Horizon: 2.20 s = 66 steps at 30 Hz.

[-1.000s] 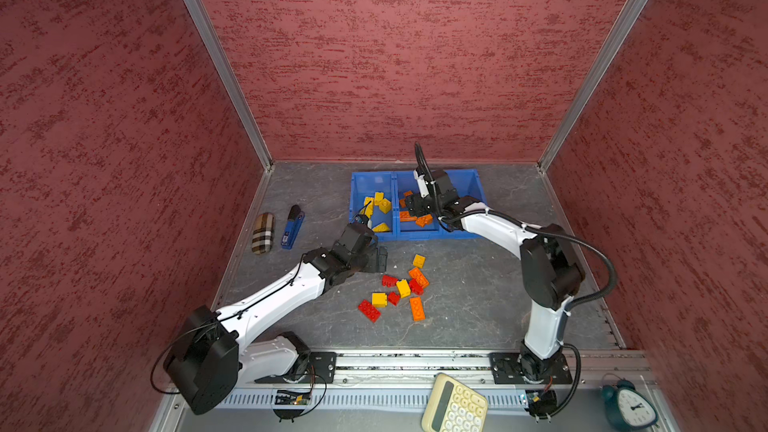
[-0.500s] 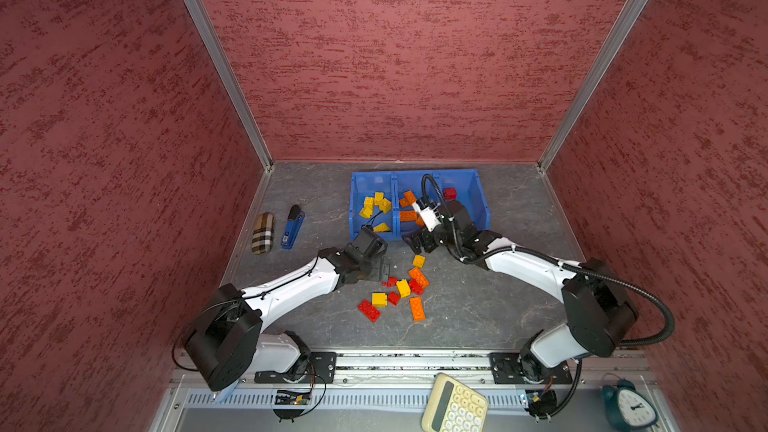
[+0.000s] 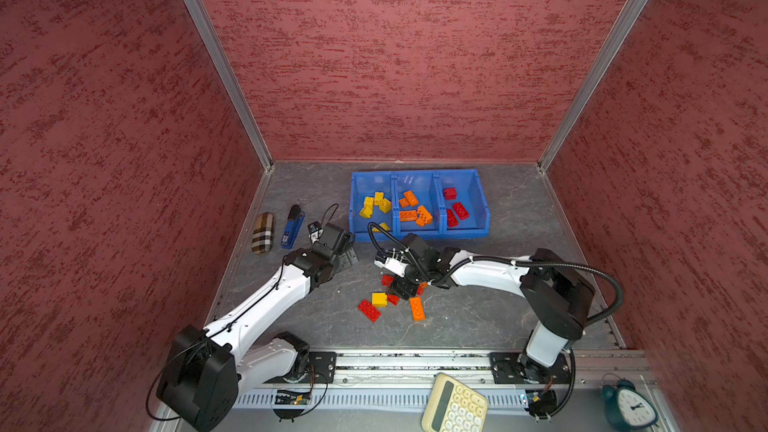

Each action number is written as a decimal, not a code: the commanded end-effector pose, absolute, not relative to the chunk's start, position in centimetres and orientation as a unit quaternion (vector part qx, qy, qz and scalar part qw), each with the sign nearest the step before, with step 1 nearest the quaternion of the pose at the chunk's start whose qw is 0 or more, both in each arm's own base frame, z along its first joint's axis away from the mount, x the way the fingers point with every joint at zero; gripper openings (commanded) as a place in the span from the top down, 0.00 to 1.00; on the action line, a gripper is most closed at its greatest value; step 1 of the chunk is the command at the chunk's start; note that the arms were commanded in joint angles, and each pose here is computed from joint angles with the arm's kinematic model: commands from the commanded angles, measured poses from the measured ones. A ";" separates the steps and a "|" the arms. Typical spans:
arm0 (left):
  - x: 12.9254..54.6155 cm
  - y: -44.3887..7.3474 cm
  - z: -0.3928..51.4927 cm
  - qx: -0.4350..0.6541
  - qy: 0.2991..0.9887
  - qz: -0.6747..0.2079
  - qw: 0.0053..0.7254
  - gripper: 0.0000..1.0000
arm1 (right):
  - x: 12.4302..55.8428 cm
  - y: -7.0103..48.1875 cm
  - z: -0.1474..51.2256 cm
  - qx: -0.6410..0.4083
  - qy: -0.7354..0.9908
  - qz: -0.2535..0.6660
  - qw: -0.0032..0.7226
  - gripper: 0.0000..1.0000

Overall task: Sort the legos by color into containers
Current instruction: 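Open the right gripper over the middle compartment, then lower it to grasp a red brick, then carry the red brick to the far compartment and open the right gripper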

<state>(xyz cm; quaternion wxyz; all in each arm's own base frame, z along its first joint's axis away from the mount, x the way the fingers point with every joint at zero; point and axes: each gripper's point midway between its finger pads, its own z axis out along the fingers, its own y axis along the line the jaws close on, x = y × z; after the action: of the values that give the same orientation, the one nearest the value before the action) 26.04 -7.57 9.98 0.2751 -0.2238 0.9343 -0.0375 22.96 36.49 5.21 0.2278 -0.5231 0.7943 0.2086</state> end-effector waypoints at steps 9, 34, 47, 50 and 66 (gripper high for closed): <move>25.8 -7.2 9.2 -0.241 0.934 -0.026 0.263 0.00 | 23.6 38.2 3.8 -0.579 0.765 0.163 0.228 0.47; 28.7 -16.2 13.4 -0.078 0.934 -0.127 0.326 0.01 | 28.7 31.1 15.8 -0.402 0.792 0.225 0.400 0.80; 28.5 -26.5 15.5 0.100 0.913 -0.213 0.333 0.00 | 40.9 13.8 17.1 -0.112 0.879 0.143 0.440 0.80; 28.5 -26.8 14.7 0.109 0.919 -0.201 0.321 0.00 | 43.5 13.4 15.1 -0.096 0.896 0.137 0.411 0.78; 24.0 -24.3 9.3 0.161 0.952 -0.150 0.215 0.00 | 50.8 14.3 12.7 -0.066 0.917 0.120 0.375 0.59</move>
<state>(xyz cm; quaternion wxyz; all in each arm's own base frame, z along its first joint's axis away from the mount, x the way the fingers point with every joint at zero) 25.24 -25.06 10.51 0.2428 0.1457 0.9446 -0.1660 50.23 14.45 11.32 0.3633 -0.0804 0.9201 0.1221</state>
